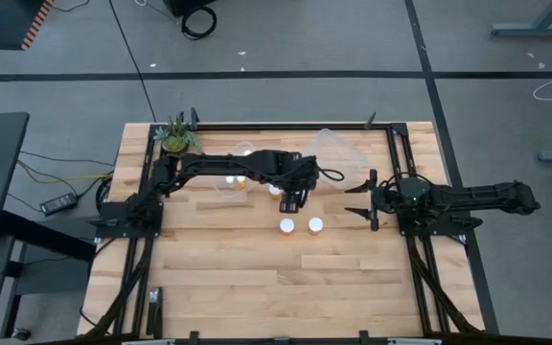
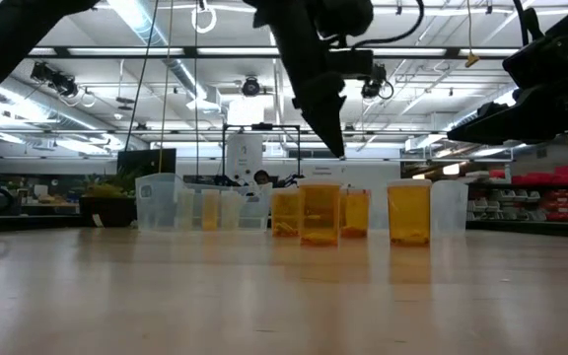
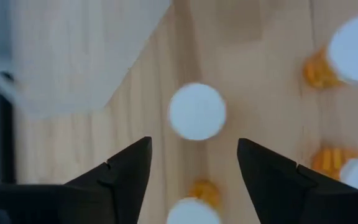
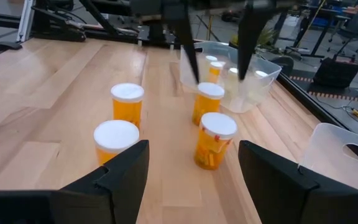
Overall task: Pick and place medicine bottles into bin by pill shape (circle, oval)
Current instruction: Put the top right big orange pill bottle into the right transparent bin
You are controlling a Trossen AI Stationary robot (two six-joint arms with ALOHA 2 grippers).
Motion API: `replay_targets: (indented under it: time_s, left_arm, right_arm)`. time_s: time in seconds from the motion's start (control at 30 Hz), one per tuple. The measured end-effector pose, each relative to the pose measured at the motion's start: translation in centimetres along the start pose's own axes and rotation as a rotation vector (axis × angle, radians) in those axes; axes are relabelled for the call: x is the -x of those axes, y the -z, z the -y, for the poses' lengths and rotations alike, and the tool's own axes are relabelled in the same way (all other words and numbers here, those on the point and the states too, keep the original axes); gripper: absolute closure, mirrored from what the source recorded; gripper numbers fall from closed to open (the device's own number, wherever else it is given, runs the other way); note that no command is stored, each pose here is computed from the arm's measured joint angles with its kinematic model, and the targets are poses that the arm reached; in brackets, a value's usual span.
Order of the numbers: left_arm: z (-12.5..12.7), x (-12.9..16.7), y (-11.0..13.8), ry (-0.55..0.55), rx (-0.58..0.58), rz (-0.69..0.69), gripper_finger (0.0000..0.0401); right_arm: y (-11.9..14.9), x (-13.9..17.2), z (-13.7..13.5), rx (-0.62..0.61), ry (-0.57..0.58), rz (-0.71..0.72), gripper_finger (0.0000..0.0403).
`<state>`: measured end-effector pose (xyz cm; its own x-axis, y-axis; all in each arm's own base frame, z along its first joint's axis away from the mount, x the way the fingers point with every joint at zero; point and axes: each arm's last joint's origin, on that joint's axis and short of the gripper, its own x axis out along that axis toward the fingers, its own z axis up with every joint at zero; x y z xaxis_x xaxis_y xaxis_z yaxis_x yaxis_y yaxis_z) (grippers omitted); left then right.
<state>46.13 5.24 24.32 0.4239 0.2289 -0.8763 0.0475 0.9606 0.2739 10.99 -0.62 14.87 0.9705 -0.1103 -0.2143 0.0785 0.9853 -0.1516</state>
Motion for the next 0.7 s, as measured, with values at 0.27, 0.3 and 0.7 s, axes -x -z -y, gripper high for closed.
replay_targets:
  time_s: [0.27,0.3,0.7]
  left_arm:
    - [0.6,1.1,0.4,-0.003,-0.012,-0.029,0.0177]
    - [0.8,0.9,0.6,-0.003,-0.02,-0.036,0.0179]
    - [3.3,3.7,4.2,-0.003,-0.093,0.053,0.019]
  right_arm:
    - [0.0,0.0,0.0,0.001,-0.001,-0.004,0.0148]
    - [0.0,0.0,0.0,0.0,-0.001,-0.004,0.0148]
    - [0.0,0.0,0.0,0.0,-0.001,-0.005,0.0148]
